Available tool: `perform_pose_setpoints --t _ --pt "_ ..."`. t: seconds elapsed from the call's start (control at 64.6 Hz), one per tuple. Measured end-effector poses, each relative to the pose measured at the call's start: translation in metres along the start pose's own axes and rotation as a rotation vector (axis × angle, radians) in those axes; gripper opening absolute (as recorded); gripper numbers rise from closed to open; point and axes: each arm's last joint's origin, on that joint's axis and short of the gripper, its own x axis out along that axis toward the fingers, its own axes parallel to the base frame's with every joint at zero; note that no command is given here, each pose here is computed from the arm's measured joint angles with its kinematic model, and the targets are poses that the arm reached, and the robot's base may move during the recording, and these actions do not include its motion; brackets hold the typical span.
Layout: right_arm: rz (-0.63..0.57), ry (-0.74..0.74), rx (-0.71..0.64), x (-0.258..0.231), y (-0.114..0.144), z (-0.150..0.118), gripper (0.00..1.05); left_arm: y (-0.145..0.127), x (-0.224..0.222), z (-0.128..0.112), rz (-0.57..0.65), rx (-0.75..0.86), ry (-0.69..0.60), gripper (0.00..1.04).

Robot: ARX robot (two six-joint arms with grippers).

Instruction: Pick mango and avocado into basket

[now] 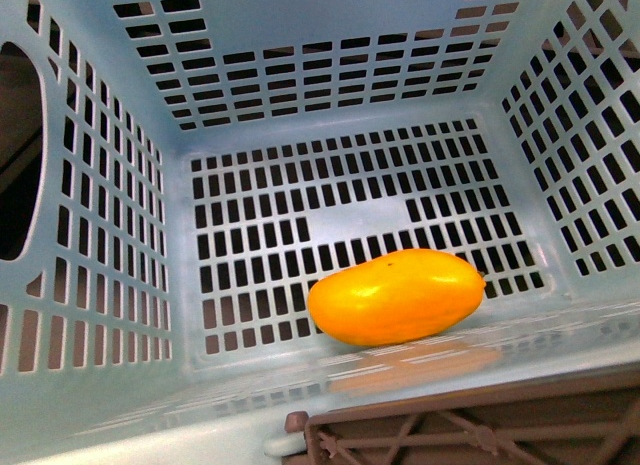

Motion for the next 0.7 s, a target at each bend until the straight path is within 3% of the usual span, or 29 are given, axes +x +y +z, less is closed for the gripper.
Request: perform_pose_setpoints --t 0.356,0.697 --pt "0.135 0.101 -0.064 0.106 0.043 0.029 0.96 0.0 0.0 0.0 0.0 0.0 0.0 0.13" --pt "0.199 0.087 -0.06 0.131 0.056 0.049 0.96 0.0 0.0 0.0 0.003 0.001 -0.005 0.13"
